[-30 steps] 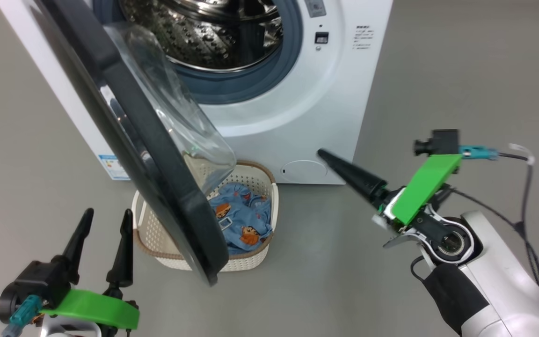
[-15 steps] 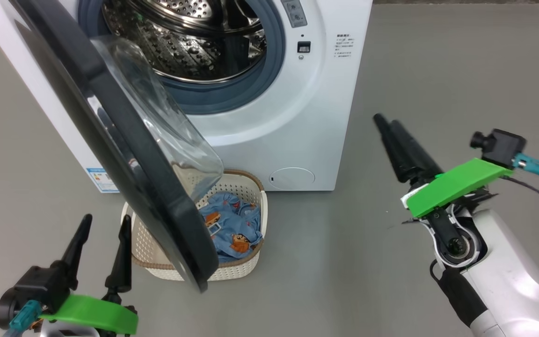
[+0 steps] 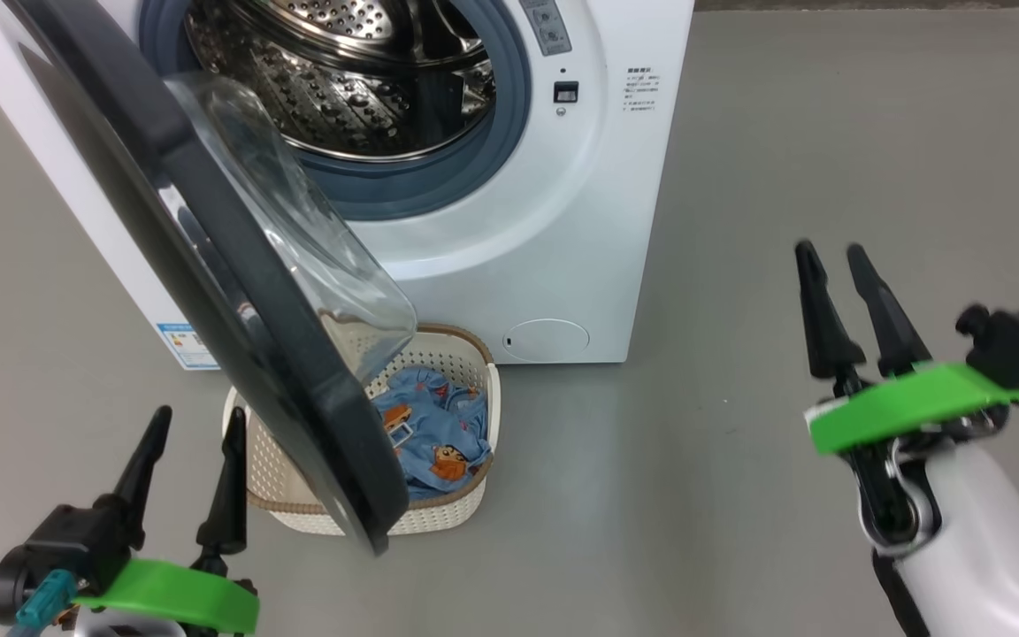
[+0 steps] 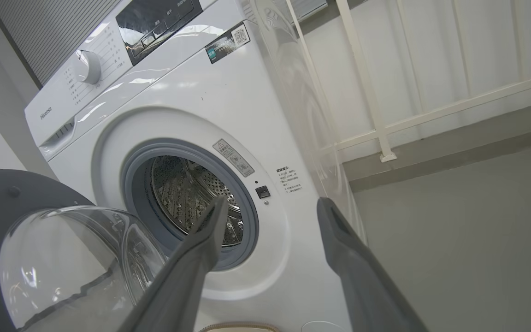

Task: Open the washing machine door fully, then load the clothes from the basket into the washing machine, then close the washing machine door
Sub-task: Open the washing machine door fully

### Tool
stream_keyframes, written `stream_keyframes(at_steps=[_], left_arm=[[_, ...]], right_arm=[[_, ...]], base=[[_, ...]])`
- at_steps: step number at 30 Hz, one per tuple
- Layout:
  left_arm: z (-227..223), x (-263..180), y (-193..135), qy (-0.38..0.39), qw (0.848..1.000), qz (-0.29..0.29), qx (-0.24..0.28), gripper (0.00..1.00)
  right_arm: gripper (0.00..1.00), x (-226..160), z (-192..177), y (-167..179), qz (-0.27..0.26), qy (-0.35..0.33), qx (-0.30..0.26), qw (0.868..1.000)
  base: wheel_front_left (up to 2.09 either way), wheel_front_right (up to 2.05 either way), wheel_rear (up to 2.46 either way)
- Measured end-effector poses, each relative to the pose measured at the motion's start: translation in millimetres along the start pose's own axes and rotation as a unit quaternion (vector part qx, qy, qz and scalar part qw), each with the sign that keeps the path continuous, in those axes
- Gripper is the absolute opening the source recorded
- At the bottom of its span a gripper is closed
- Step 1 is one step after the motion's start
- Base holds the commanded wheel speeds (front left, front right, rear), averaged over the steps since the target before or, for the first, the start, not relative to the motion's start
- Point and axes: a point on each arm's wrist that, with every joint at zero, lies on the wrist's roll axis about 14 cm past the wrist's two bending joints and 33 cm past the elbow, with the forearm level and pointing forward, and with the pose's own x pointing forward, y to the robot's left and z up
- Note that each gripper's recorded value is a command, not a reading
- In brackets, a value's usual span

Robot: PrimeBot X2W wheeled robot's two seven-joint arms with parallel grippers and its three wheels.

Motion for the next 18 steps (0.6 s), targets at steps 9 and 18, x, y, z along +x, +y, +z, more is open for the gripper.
stream_keyframes(at_steps=[9, 18], left_arm=[[-3, -1, -1, 0.002, 1.000, 0.003, -0.003, 1.00], [-9, -6, -2, 0.008, 1.000, 0.011, -0.011, 1.00]], right_arm=[[1.00, -37, -1, -11, -0.012, -0.004, -0.099, 0.995], [1.00, -69, -5, -8, -0.005, 0.005, -0.183, 0.983]], base=[[0.00, 0.00, 0.00], [0.00, 0.00, 0.00]])
